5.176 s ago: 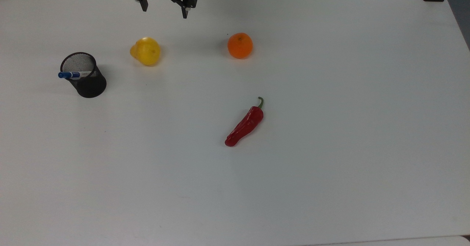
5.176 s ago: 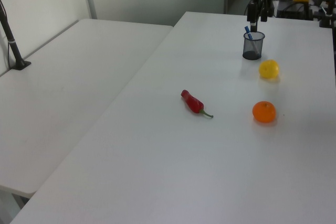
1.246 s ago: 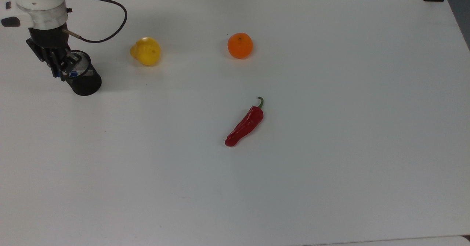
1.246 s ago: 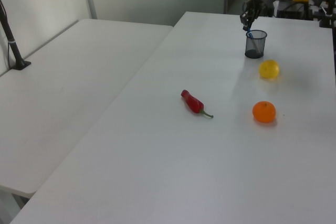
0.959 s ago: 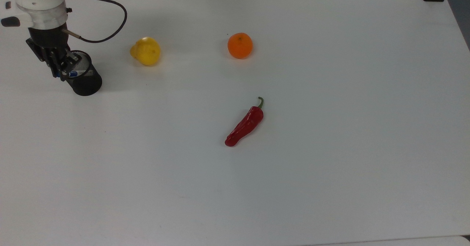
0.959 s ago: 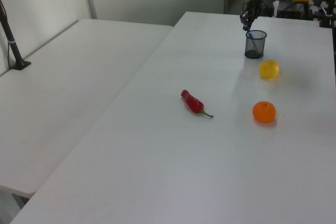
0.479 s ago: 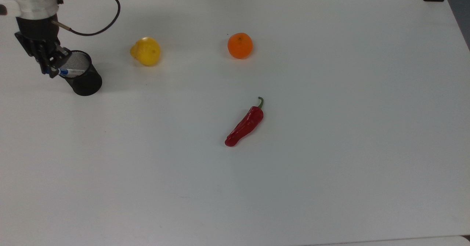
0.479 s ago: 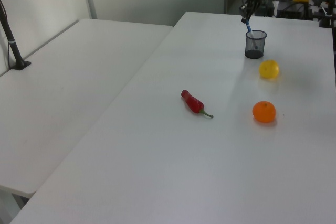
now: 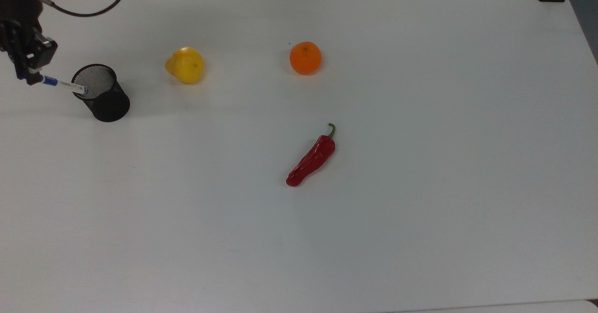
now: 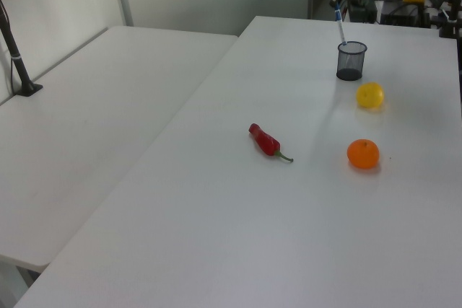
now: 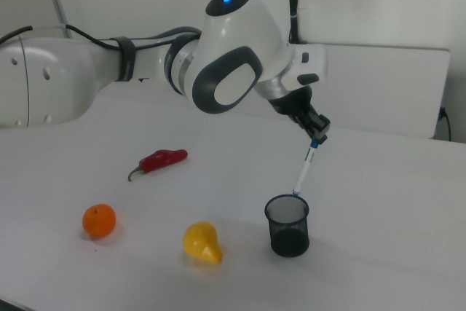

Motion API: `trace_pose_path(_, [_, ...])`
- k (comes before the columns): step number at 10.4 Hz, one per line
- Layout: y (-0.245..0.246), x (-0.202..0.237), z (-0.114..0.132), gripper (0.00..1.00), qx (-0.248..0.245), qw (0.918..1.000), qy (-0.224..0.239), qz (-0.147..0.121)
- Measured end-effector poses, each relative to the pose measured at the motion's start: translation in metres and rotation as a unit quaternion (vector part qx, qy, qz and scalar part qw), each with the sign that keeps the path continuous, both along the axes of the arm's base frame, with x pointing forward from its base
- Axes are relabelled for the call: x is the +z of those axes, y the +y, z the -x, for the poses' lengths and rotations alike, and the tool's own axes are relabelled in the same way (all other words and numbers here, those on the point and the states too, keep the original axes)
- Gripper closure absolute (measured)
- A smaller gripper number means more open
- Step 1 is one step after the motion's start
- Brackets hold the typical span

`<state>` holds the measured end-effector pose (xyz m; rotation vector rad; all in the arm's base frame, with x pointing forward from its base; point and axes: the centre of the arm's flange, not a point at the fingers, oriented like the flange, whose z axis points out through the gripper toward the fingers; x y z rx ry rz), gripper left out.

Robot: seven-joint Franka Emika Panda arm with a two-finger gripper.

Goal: Take marker pen
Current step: 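Lift the marker up out of the pen cup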

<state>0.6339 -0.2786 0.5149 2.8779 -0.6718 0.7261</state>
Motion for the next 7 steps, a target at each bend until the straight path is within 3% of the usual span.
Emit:
trace_pose_path(4, [-0.002,0.033,-0.002,0.81,-0.017,0.9991,-0.038,-0.008])
trace_pose_path(7, [0.0,0.05,-0.002,0.81,-0.025,0.9988,-0.039,-0.018])
